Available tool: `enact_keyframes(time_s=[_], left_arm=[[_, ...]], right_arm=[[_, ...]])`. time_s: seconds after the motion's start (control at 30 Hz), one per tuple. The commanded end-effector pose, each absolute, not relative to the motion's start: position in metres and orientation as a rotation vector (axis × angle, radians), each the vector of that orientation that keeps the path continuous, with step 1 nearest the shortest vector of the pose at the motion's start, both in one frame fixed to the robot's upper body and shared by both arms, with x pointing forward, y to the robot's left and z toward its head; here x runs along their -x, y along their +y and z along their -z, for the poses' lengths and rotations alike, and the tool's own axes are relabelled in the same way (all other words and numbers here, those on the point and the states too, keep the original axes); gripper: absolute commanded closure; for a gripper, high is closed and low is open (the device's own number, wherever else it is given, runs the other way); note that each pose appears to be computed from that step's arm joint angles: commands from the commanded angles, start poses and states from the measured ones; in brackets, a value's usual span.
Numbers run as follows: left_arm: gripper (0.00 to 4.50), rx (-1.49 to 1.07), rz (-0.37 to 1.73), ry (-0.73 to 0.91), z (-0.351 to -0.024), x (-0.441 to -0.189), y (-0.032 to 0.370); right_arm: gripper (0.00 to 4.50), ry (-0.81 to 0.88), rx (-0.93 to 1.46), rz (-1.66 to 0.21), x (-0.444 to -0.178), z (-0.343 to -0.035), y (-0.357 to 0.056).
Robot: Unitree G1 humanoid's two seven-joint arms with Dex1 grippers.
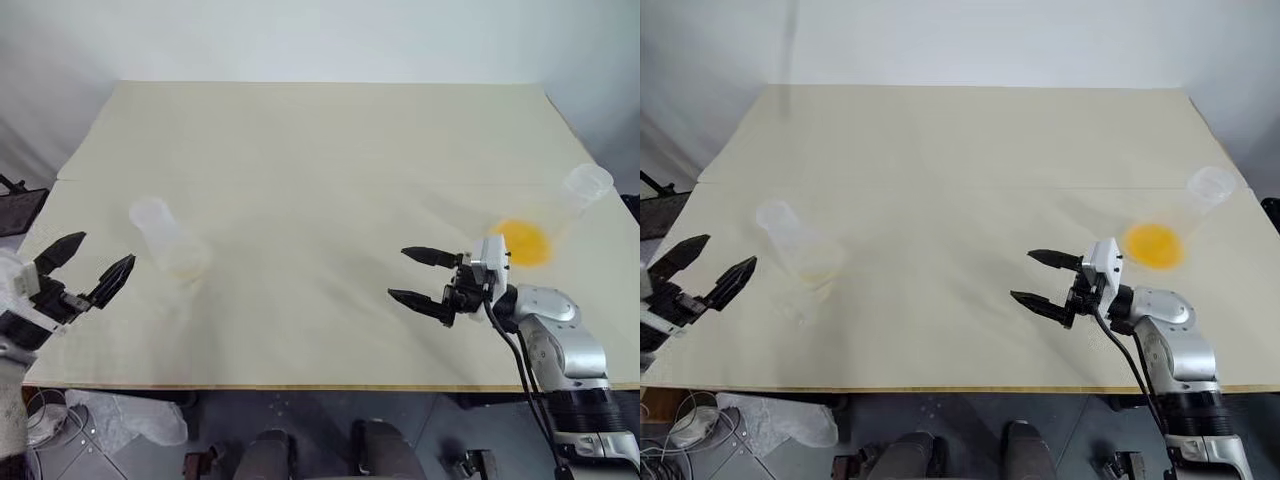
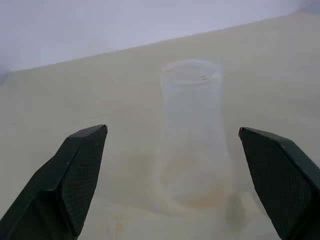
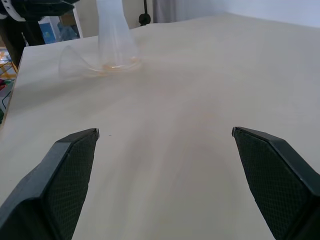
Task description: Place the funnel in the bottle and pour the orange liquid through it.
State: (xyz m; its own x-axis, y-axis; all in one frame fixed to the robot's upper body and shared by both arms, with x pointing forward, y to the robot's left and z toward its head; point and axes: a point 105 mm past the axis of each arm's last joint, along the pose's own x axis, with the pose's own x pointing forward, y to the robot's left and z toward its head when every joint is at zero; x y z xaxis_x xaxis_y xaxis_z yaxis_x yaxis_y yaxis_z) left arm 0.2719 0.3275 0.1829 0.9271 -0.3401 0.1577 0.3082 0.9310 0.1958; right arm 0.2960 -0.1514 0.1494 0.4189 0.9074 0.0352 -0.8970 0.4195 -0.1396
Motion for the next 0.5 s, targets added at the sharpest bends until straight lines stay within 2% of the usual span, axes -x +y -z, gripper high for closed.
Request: enact_keyframes(time_s=[0.03, 0.17, 0.5], left_arm=[[0.0, -0.204, 0.367, -0.216, -0.192, -0.281, 0.326], [0.0, -0.192, 0.467, -0.205, -0.189, -0.294, 0.313], [0.0, -0.208, 0.512, -0.23, -0.191, -0.323, 0.307]], right_arm=[[0.03, -0.174, 0.109, -1.129, -0.29, -0.163, -0.149], [0.03, -0.18, 0.111, -1.121, -0.287, -0.164, -0.148], [0.03, -0.178, 0.111, -1.11, -0.284, -0.163, -0.146]])
